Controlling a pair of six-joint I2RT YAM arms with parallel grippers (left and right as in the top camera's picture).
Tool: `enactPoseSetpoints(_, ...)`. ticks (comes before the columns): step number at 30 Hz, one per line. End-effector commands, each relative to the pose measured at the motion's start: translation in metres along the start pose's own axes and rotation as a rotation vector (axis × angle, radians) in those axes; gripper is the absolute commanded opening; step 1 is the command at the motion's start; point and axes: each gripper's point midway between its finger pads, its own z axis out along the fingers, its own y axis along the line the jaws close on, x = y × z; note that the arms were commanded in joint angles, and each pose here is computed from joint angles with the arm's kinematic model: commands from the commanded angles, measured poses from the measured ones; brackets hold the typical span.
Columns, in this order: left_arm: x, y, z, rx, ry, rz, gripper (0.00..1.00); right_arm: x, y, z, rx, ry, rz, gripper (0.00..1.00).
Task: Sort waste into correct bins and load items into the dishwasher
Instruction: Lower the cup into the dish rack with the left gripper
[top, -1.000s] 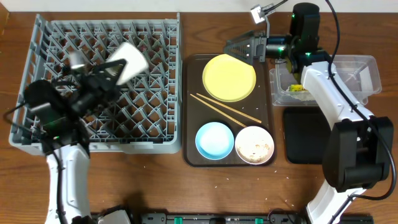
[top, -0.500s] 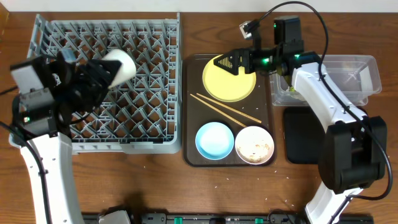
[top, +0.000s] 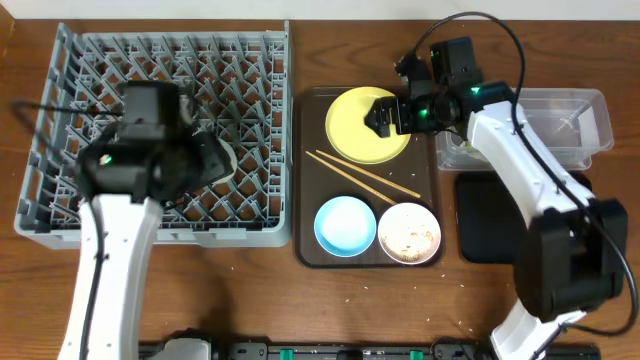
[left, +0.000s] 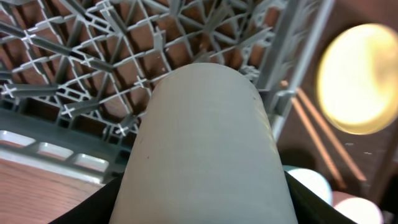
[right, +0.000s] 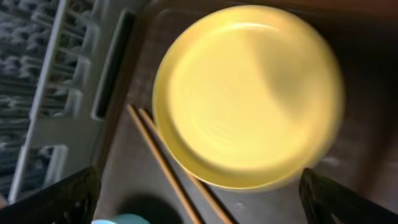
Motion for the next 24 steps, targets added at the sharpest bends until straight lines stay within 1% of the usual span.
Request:
enactPoseSetpoints(1, -0.001, 0.005, 0.020, -0.094, 0.040, 0.049, 0.20, -0.047, 0.003, -0.077, 0.212, -0.188, -0.094, 0.99)
enactPoseSetpoints(4, 0.008, 0.003, 0.039, -0.127, 0.116, 0.068, 0.20, -0.050, 0.007, -0.101, 0.242, -0.224, -0.099, 0.99)
enactPoseSetpoints(6, 0.011, 0.004, 0.050, -0.146, 0.154, 0.073, 0.20, -0.051, 0.010, -0.109, 0.240, -0.240, -0.103, 0.99)
enactPoseSetpoints(14, 0.014, 0.009, 0.079, -0.200, 0.224, 0.075, 0.20, -0.046, 0.010, -0.110, 0.242, -0.224, -0.098, 0.99)
enactPoseSetpoints(19, 0.015, 0.008, 0.078, -0.191, 0.227, 0.074, 0.19, -0.047, 0.011, -0.109, 0.240, -0.225, -0.102, 0.99)
enactPoseSetpoints(24, 0.019, -0.007, 0.065, -0.134, 0.207, 0.100, 0.19, -0.047, 0.012, -0.109, 0.240, -0.225, -0.103, 0.99)
